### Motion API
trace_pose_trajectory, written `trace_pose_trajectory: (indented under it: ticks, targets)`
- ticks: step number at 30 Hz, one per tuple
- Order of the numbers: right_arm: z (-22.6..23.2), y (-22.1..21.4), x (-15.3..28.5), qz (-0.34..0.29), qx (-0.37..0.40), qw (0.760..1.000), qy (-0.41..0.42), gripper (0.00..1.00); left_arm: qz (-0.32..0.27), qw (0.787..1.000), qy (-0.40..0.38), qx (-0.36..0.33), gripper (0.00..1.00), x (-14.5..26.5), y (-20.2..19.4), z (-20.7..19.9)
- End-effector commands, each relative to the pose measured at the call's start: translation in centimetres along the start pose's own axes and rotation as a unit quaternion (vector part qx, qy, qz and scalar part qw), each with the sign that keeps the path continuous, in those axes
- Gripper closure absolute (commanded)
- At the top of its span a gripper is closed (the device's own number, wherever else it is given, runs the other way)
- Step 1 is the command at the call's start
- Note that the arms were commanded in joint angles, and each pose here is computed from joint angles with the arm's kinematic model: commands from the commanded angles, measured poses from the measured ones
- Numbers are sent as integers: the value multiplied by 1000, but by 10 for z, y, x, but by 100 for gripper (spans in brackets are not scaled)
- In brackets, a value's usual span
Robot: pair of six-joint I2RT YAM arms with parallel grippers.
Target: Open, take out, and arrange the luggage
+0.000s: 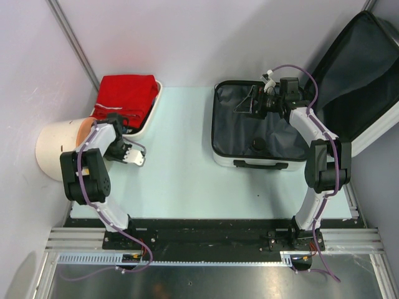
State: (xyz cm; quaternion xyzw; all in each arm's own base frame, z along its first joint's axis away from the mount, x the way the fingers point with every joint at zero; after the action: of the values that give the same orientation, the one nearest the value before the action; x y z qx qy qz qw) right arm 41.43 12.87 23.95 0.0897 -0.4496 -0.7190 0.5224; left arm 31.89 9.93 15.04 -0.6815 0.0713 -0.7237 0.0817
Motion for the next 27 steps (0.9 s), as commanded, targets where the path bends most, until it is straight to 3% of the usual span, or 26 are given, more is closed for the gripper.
trace_pose_trajectory:
  ticks: [1,8,27]
  targets:
    - [15,10,11,-16,29,999,10,7,4,1000,15,-15,79,5,-11,13]
    - [14,10,10,-17,27,999,10,7,-30,999,21,-28,99,10,11,3]
    - [13,9,10,-15,26,1000,11,7,-77,994,48,-54,100,40,70,5]
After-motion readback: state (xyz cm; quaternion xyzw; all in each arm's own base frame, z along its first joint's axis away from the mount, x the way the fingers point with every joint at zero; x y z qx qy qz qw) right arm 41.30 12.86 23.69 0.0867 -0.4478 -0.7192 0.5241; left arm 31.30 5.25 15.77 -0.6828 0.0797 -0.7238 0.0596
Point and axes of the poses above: each gripper's point midway between its finger pads, its own x axis back along the fingers, its own z axis along the line the jaws close on, y = z × x, the point moved 8 cm from there along x, back along the fingers, and after that the axes turned 14 degrees about x, right-handed, at the moved point
